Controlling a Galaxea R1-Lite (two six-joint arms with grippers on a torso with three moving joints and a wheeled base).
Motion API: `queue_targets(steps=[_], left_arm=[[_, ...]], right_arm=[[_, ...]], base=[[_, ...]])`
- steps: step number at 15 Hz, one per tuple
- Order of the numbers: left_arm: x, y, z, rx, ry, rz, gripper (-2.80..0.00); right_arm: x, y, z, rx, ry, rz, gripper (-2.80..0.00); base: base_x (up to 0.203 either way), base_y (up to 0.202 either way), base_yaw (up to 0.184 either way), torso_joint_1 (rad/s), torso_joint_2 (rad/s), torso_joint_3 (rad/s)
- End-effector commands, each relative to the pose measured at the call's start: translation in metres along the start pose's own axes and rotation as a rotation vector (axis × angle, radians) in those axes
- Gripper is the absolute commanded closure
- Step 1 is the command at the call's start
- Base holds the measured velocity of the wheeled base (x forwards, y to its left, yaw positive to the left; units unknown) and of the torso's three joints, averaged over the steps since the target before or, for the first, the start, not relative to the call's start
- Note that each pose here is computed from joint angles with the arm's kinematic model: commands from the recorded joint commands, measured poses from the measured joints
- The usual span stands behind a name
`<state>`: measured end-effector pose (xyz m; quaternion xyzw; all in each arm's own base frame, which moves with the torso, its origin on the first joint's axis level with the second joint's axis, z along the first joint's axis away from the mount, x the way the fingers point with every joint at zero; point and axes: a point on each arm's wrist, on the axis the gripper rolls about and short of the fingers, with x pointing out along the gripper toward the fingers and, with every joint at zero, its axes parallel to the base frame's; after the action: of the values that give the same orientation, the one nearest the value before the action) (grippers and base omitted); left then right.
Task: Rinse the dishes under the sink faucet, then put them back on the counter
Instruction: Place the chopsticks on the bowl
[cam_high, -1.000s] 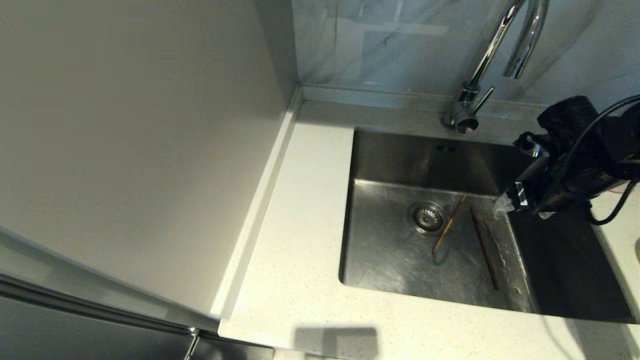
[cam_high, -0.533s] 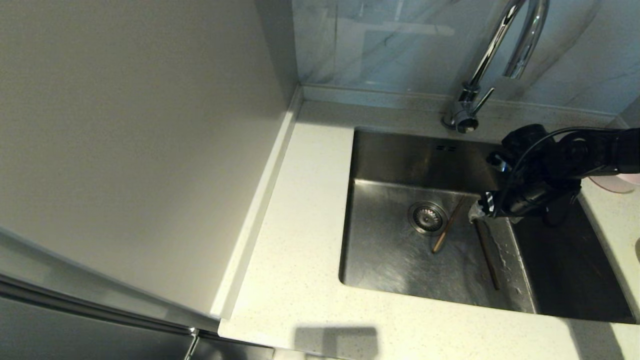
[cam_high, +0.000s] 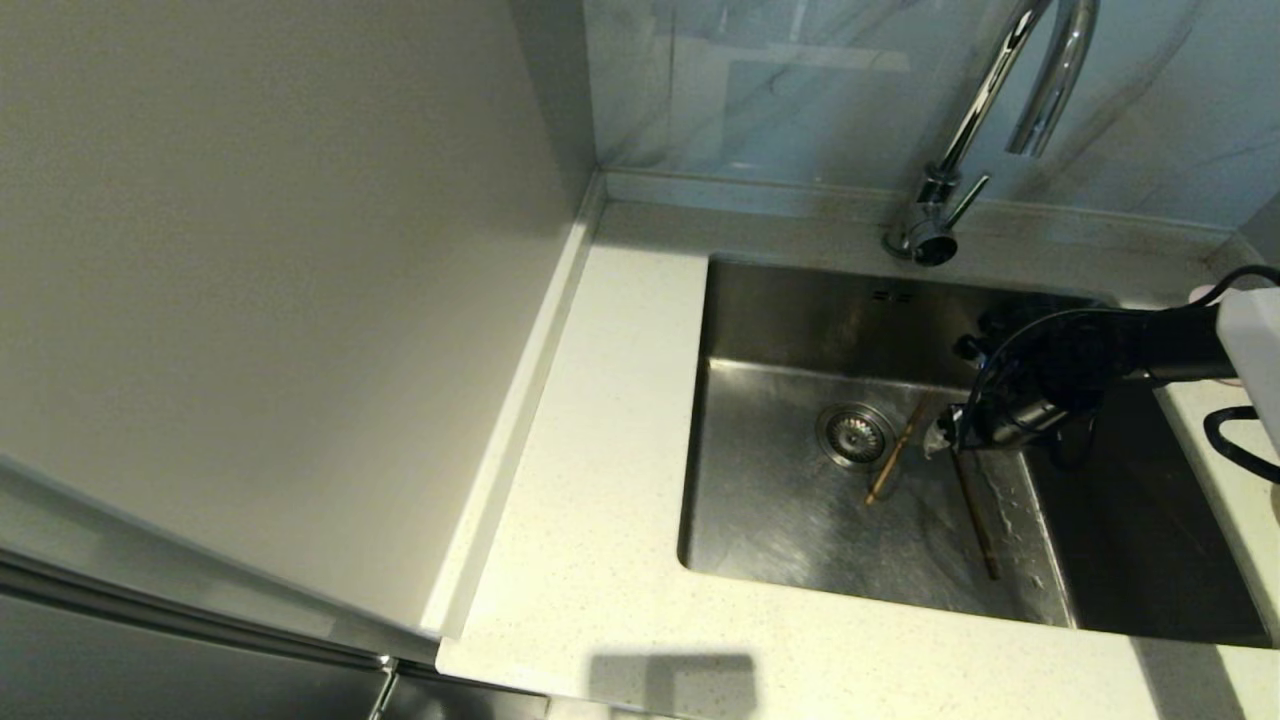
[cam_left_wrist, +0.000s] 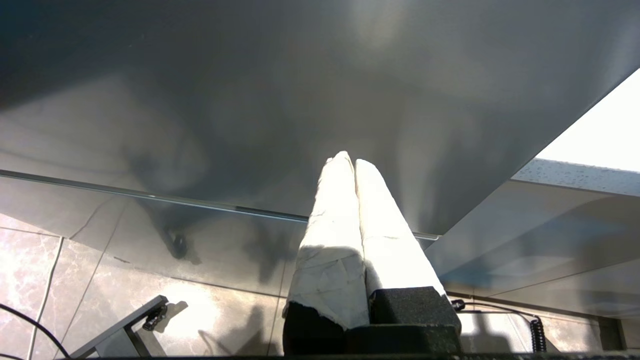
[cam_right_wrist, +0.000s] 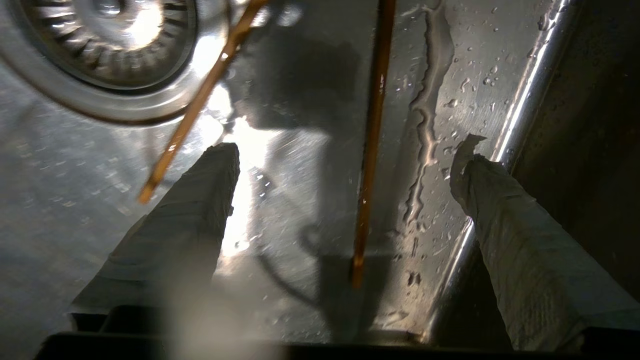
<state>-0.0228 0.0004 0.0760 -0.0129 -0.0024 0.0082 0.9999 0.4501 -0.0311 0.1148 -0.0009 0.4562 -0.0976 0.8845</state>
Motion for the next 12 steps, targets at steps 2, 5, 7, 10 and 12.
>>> queue_targets(steps=[2,5,7,10,12], left_arm=[[0.000,0.000,0.000,0.000,-0.003,0.000,0.00],[0.000,0.000,0.000,0.000,-0.003,0.000,0.00],[0.000,0.000,0.000,0.000,-0.003,0.000,0.00],[0.000,0.000,0.000,0.000,-0.003,0.000,0.00],[0.000,0.000,0.000,0.000,-0.003,0.001,0.00]], right_arm=[[0.027,-0.006,-0.003,0.007,0.032,-0.013,-2.80],[0.040,-0.013,0.002,0.020,0.021,-0.023,-2.80],[0.045,-0.014,0.003,0.016,0.020,-0.026,-2.80],[0.051,-0.013,0.000,0.013,0.032,-0.026,-2.80],[0.054,-0.013,0.000,0.013,0.032,-0.026,-2.80]], base=[[0.000,0.000,0.000,0.000,0.00,0.000],[0.000,0.000,0.000,0.000,0.00,0.000],[0.000,0.000,0.000,0.000,0.00,0.000],[0.000,0.000,0.000,0.000,0.00,0.000],[0.000,0.000,0.000,0.000,0.00,0.000]])
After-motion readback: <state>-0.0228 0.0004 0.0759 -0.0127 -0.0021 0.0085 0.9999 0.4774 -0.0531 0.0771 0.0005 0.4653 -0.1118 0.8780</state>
